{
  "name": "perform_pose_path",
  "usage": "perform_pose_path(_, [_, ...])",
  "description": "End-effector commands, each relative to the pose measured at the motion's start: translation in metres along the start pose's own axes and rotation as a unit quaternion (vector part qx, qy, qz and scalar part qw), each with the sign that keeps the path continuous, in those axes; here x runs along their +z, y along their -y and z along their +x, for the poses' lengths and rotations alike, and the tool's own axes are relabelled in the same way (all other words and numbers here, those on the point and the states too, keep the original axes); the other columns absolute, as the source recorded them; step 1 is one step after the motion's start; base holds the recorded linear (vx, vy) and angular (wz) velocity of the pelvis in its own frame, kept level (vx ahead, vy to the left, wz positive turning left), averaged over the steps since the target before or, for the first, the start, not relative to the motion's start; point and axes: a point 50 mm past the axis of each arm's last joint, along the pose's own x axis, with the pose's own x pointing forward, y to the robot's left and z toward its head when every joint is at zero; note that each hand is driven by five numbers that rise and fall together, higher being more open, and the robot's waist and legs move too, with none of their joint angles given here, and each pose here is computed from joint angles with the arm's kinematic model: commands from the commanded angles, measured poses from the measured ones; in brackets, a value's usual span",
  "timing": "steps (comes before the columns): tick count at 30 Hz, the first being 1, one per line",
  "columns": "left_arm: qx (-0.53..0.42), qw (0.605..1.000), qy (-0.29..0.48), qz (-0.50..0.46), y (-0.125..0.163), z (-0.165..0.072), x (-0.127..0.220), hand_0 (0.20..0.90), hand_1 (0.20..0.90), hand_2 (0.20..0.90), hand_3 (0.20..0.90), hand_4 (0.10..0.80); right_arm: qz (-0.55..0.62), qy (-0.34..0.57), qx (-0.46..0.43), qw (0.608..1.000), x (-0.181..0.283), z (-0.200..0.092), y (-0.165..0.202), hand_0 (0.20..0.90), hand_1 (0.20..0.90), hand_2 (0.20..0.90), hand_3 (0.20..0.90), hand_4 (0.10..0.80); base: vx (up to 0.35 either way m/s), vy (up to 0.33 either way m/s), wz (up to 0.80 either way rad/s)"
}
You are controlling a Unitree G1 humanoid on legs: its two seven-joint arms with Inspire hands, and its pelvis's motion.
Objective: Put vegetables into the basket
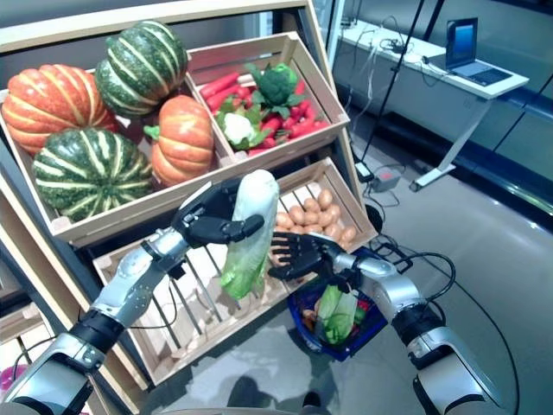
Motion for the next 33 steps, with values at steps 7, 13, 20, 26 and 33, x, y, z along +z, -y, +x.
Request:
perform_pose_path(7, [-0.056,0.991,0.111,-0.058,0.021,0.033,0.031,0.300,0.300,0.300,0.300,0.400,-0.036,0.120,0.129,0.984,0.066,0.023,-0.034,0.900,0.900,0.900,0.900,0.800,0.026,-0.005,0.08])
perform_pose_path(13, [-0.061,0.989,0.099,-0.093,0.029,0.033,0.015,0.300,0.300,0.300,0.300,0.400,-0.021,0.158,0.159,0.974,0.080,0.029,-0.048,0.900,0.900,0.900,0.900,0.800,0.022,0.005,0.05])
perform_pose_path(20, [-0.057,0.985,0.092,-0.134,0.035,0.031,-0.001,0.300,0.300,0.300,0.300,0.400,0.012,0.225,0.182,0.957,0.103,0.033,-0.061,0.900,0.900,0.900,0.900,0.800,0.012,0.009,0.07])
perform_pose_path(26, [-0.063,0.978,0.087,-0.176,0.046,0.030,-0.015,0.300,0.300,0.300,0.300,0.400,0.041,0.252,0.201,0.946,0.117,0.036,-0.067,0.900,0.900,0.900,0.900,0.800,0.001,0.001,0.01])
perform_pose_path(33, [-0.054,0.972,0.079,-0.215,0.050,0.019,-0.034,0.300,0.300,0.300,0.300,0.400,0.118,0.320,0.271,0.900,0.134,0.030,-0.075,0.900,0.900,0.900,0.900,0.800,0.002,0.002,0.01])
